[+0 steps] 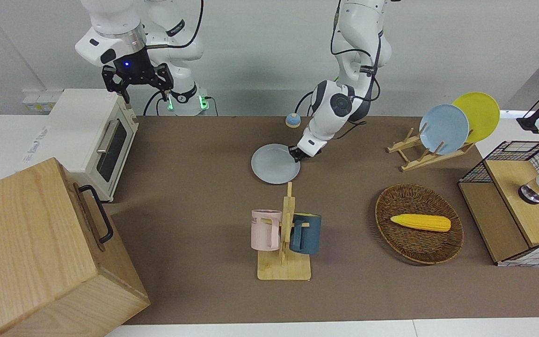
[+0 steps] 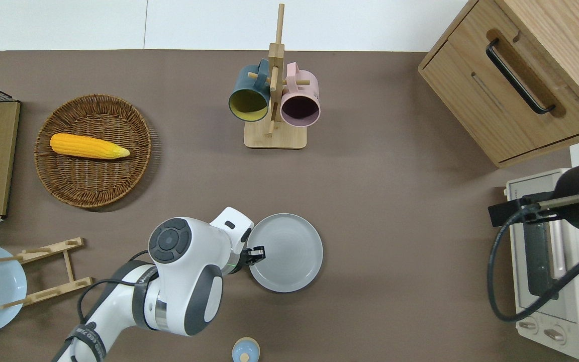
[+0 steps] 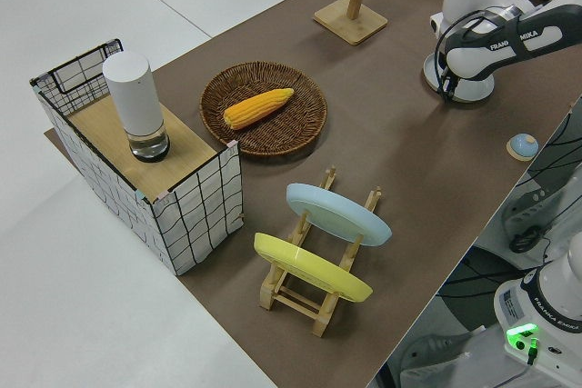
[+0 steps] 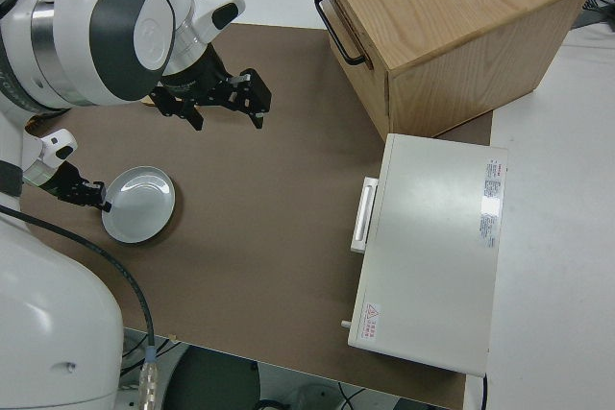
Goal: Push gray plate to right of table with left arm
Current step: 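Push the gray plate with the left gripper across the table toward the toaster oven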
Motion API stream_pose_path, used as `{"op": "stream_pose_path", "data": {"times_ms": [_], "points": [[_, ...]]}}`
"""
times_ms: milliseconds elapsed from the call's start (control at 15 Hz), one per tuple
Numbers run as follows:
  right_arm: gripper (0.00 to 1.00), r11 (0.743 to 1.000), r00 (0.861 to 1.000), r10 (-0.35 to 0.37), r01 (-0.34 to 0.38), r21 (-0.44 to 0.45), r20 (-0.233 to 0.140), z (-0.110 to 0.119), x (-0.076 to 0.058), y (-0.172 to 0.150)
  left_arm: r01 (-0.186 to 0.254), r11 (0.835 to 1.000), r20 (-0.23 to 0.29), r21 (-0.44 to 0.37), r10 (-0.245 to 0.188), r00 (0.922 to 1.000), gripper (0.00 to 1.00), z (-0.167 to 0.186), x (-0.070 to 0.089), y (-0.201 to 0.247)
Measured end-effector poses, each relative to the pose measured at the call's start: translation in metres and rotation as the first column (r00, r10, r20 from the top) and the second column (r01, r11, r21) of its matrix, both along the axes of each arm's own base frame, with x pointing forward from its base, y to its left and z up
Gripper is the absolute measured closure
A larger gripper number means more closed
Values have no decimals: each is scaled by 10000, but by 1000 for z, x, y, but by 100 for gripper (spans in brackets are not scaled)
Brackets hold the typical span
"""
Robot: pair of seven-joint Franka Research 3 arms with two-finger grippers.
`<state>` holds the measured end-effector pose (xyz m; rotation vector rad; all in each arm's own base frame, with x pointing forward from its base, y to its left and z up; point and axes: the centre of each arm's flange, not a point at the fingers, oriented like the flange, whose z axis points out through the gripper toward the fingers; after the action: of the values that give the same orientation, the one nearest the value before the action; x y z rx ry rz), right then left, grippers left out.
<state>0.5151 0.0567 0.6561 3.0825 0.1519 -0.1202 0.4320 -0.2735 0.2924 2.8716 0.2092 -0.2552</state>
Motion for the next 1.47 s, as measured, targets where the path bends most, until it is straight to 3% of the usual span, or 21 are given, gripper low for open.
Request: {"op": "stream_pose_path", "data": {"times_ms": [600, 867, 1467], "points": [[0, 10000, 10000, 0, 0, 0, 0, 0, 0, 0, -447, 9984, 287, -341, 457, 9985, 97, -1, -39, -71], [0, 10000, 10000, 0, 0, 0, 0, 0, 0, 0, -809, 9954, 318, -516, 826, 9961, 97, -1, -48, -104], [0, 10000, 10000, 0, 0, 0, 0, 0, 0, 0, -1222, 9895, 200, -771, 1241, 9921, 94, -3, -36, -139]]}}
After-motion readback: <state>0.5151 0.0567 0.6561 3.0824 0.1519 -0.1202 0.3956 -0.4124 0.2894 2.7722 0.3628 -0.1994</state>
